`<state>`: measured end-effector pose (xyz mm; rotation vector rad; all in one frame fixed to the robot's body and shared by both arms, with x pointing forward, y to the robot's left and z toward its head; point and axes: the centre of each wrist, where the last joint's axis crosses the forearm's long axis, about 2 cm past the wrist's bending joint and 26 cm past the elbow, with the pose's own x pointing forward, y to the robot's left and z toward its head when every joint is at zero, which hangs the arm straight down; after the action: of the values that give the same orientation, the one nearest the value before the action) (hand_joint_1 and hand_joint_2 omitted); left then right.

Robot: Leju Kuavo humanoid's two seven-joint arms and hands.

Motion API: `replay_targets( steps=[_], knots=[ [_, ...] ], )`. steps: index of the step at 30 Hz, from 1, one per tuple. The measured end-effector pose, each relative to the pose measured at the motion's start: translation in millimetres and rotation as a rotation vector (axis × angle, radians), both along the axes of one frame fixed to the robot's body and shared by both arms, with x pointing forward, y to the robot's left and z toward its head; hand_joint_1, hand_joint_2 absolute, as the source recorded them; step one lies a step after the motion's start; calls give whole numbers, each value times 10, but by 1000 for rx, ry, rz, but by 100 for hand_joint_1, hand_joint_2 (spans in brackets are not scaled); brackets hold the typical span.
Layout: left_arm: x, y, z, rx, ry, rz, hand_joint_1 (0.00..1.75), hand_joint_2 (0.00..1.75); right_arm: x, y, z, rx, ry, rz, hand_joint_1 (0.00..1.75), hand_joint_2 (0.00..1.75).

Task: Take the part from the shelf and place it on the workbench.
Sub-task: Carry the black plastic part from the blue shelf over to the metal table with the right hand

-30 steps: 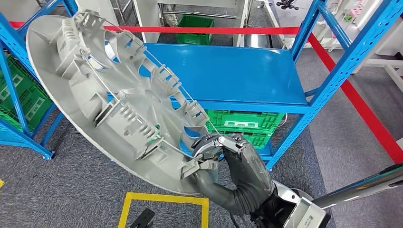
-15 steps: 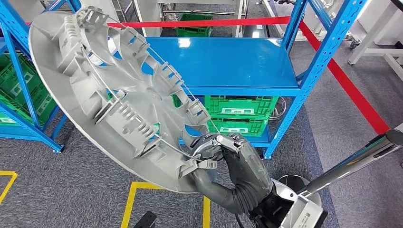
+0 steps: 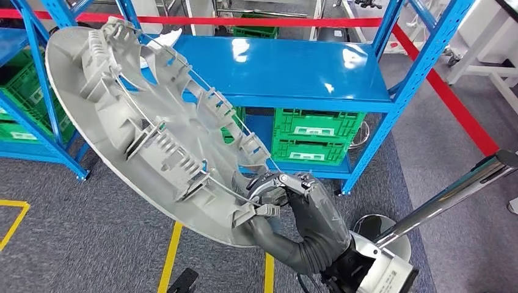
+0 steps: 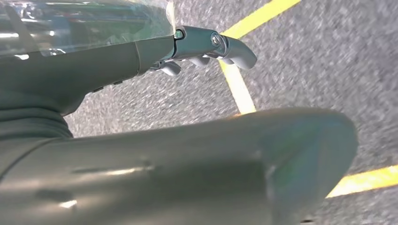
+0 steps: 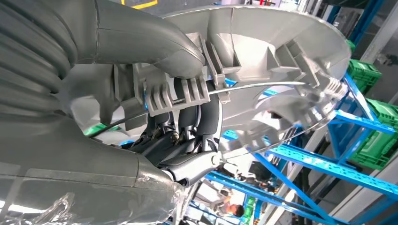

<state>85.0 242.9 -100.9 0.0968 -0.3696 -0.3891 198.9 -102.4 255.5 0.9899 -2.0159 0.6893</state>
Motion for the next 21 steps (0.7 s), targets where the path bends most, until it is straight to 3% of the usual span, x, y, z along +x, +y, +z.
replay_targets(
  steps=[21],
  knots=[
    [3,5,0,0,0,4,0,175,11,-2,0,-5,-24,-48,175,175]
  ],
)
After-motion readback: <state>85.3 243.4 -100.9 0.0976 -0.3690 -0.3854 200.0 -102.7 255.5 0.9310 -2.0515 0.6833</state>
